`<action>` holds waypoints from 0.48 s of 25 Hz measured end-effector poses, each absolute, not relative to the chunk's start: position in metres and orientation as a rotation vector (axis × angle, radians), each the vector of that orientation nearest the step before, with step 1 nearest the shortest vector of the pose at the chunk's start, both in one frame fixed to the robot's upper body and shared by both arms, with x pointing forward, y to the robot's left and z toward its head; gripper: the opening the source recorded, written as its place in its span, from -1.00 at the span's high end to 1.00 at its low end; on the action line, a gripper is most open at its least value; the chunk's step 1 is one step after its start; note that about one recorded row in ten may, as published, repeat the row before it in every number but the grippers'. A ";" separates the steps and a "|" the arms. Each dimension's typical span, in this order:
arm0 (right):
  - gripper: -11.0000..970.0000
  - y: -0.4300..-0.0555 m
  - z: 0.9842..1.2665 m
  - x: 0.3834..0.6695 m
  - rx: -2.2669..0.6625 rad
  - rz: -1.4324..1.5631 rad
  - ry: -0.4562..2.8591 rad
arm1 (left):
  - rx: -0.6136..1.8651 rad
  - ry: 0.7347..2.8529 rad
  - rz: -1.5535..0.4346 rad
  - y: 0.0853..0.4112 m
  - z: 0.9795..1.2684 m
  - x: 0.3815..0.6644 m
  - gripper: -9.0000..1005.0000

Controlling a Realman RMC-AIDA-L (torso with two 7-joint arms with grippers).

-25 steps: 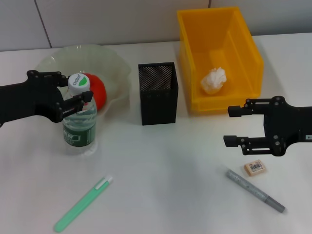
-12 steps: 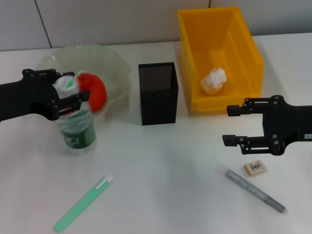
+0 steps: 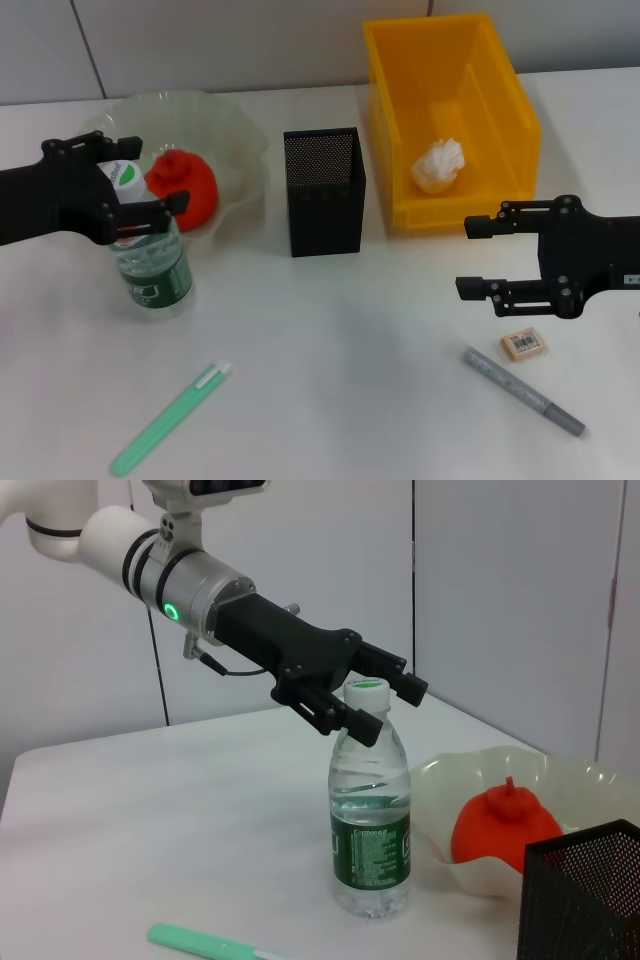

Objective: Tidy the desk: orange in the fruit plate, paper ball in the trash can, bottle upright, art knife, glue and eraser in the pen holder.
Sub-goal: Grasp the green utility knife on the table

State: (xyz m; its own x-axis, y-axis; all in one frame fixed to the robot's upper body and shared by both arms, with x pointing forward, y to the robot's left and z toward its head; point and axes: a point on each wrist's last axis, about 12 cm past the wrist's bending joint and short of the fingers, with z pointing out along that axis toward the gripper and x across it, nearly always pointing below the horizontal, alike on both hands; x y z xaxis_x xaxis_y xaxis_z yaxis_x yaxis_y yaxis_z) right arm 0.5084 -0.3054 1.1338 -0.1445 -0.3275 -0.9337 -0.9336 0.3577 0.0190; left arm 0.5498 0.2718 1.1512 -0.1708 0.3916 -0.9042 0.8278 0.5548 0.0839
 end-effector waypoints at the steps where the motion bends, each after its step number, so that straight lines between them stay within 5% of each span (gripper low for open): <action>1: -0.43 -0.305 1.134 0.509 -1.137 0.806 1.676 | 1.004 1.778 -0.534 0.273 1.152 0.550 -0.70; 12: -0.43 -0.305 1.133 0.508 -1.135 0.811 1.678 | 0.941 1.759 -0.487 0.288 1.160 0.554 -0.69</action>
State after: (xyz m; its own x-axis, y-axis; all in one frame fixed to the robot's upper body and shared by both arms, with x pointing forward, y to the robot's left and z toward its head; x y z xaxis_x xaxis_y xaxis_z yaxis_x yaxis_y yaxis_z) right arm 0.5084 -0.3050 1.1327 -0.1484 -0.3249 -0.9340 -0.9338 0.3569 0.0242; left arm 0.5540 0.2879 1.1598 -0.1569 0.3645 -0.9179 0.7845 0.6106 0.1083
